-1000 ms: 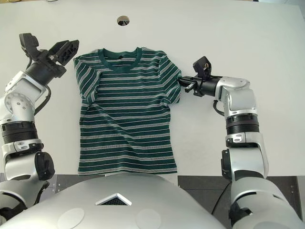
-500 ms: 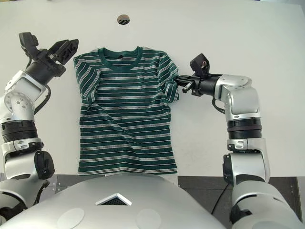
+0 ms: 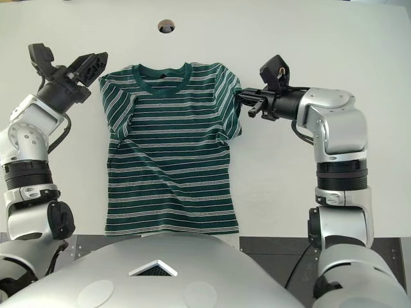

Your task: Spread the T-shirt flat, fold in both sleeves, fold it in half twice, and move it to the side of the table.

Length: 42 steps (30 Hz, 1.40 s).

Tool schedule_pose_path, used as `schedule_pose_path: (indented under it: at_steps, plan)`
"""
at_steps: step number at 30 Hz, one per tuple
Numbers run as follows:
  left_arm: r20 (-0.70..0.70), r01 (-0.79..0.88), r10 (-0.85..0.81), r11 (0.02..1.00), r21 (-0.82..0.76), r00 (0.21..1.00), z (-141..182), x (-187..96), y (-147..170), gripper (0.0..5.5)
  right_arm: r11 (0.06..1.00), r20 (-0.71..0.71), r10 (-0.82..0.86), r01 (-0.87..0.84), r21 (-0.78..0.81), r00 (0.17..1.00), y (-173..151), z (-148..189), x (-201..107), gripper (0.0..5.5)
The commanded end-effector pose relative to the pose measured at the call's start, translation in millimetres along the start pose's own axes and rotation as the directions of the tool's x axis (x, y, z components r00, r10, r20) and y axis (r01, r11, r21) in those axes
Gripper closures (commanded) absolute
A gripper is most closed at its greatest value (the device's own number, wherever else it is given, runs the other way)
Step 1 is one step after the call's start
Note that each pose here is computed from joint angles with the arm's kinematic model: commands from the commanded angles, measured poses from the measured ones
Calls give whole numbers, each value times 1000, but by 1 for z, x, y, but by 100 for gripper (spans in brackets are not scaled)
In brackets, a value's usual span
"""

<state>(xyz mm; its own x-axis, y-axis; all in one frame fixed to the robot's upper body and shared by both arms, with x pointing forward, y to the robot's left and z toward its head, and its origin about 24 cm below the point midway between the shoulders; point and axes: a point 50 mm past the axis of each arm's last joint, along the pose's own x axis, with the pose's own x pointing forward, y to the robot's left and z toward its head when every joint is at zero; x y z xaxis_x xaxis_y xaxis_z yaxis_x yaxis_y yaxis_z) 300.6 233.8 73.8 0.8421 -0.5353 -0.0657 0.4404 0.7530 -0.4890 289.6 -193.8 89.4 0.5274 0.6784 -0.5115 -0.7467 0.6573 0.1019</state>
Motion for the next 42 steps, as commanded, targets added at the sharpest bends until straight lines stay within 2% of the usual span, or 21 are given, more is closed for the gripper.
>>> schedule_pose_path:
  at_steps: [1,12,25,33,42]
  plan:
    - [14,25,-25,1000,-1,1000,4,8,-5,222,1000,11,20,-19,-9,1000,5,6,1,539]
    - [18,37,-37,999,0,999,7,10,-7,222,997,60,81,-80,-13,995,28,25,29,539]
    - [31,35,-35,999,-10,999,8,9,-9,222,991,5,118,-119,62,993,43,8,73,539]
    - [29,46,-45,999,-19,999,7,15,-12,222,991,37,122,-124,46,992,45,15,86,539]
    - [36,48,-47,999,-24,998,9,17,-13,222,990,33,137,-138,27,990,42,19,82,388]
